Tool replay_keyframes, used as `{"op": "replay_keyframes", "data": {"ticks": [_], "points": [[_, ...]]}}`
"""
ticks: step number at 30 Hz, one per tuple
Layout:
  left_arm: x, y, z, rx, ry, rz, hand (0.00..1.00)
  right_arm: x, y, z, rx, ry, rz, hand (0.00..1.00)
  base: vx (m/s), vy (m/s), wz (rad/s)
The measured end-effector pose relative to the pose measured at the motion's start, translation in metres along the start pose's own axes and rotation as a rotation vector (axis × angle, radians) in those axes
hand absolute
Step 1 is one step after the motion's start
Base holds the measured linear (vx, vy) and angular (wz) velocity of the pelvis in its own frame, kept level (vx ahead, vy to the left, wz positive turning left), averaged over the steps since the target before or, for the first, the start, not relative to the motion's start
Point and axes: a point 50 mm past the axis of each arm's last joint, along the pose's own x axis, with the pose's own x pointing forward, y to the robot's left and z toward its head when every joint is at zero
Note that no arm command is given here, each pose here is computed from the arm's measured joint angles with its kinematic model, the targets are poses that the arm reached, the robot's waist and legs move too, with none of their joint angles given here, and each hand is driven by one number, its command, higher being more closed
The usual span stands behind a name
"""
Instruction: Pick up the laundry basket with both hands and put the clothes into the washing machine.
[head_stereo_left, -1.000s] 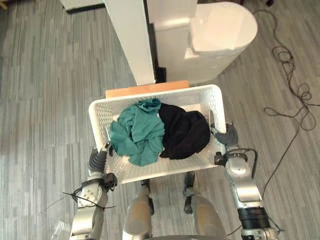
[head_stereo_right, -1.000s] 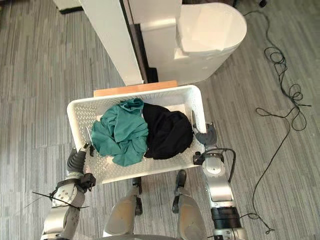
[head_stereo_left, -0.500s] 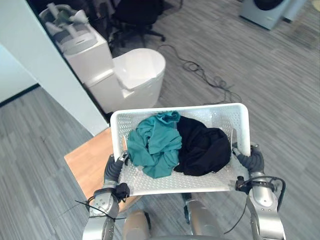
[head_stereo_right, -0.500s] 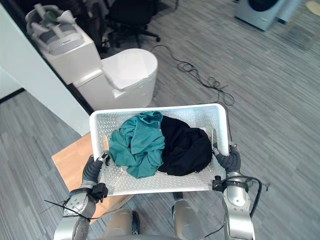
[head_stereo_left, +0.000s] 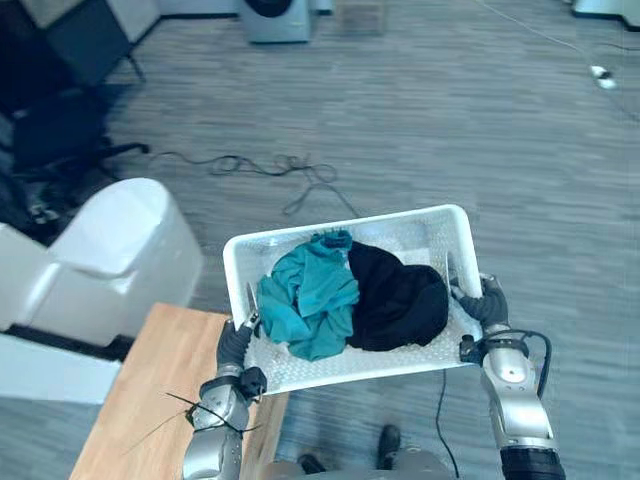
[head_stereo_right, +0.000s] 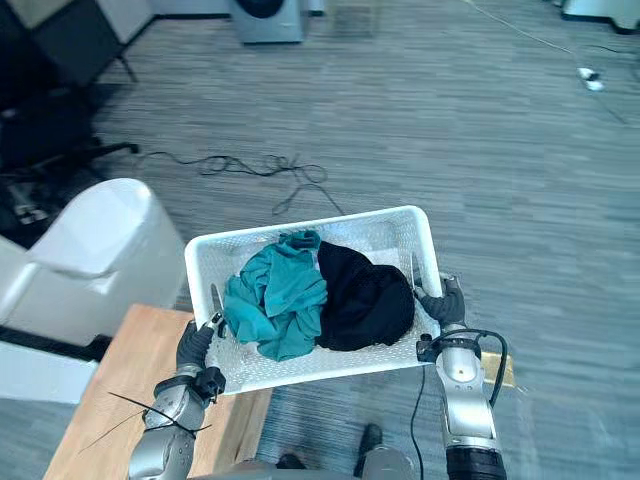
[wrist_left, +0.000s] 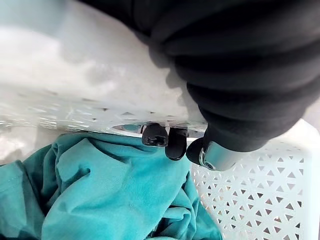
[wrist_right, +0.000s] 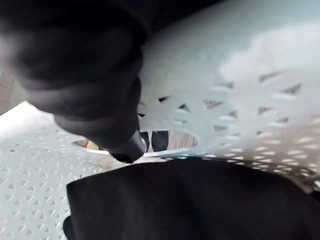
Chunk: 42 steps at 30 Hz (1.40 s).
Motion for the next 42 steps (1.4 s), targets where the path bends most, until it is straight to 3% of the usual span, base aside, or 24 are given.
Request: {"op": "replay_keyframes", "data": {"ticks": [20,42], "points": [[-0.017,0.027,-0.007,0.026,0.025,0.083,1.0,-0.003,0.028,-0.015,0.064,0.075,0.096,1.0,0.04,0.07,-0.27],[-0.023,0.032,0.021,0.044,-0.097,0.116,1.0,0.001,0.039,0.012,0.107,-0.025,0.104,1.0,0.11,0.004,-0.18]]}}
